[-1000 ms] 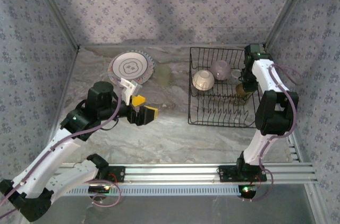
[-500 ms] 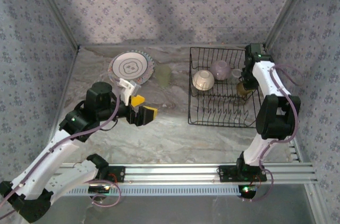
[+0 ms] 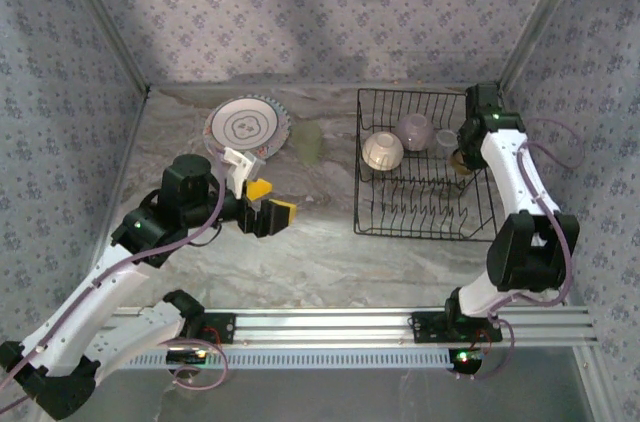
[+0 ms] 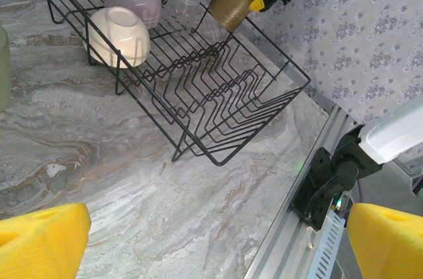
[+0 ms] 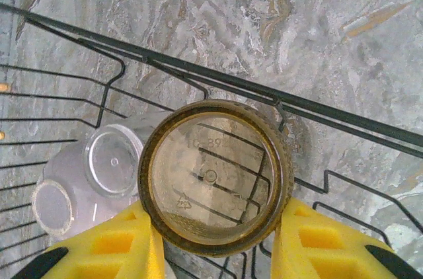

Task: Unload the mixed dishes from the dish rack

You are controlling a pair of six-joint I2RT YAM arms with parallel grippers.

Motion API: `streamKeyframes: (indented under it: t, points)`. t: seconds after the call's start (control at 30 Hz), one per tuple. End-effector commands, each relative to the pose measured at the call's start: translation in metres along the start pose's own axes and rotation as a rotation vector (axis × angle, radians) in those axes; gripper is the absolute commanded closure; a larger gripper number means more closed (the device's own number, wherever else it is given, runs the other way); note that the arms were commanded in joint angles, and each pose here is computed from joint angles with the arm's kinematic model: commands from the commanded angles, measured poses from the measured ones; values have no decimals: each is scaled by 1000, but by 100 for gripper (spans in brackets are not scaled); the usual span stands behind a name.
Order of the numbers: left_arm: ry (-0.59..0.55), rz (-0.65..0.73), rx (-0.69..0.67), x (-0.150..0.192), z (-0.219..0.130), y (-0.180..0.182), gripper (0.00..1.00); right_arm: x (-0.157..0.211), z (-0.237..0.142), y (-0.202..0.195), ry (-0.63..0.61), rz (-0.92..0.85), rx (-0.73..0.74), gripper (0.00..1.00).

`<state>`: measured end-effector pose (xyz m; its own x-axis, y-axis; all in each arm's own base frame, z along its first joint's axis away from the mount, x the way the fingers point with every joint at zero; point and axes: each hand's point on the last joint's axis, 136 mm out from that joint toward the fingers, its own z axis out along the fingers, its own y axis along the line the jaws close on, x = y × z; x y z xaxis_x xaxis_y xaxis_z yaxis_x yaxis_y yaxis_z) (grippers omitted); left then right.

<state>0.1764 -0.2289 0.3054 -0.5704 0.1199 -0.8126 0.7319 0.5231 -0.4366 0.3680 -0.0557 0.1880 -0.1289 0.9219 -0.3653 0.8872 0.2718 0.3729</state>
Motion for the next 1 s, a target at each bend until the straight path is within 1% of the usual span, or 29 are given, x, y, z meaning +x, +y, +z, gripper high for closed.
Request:
streamKeyframes:
  t: [0.0, 0.23, 0.43, 0.63, 0.67, 0.87, 0.97]
  points:
    - [-37, 11, 1, -8, -2, -1, 1, 1, -12, 4, -22, -89, -54, 66]
    - [-48, -32, 34, -11, 1, -5, 1, 14, -30, 22, -9, -244, -181, 67]
    - [-60, -106, 76, -6, 11, -4, 1, 28, -43, 34, 14, -383, -296, 67]
    - [-108, -187, 124, -6, 24, -1, 1, 53, -57, 56, 99, -479, -499, 67]
    - [-113, -202, 129, -6, 26, 0, 1, 61, -52, 52, 126, -494, -512, 67]
    - [-141, -261, 210, -12, 44, -1, 1, 86, -69, 66, 234, -544, -696, 66]
    - [-156, -281, 244, -17, 53, -1, 1, 92, -81, 70, 264, -547, -780, 66]
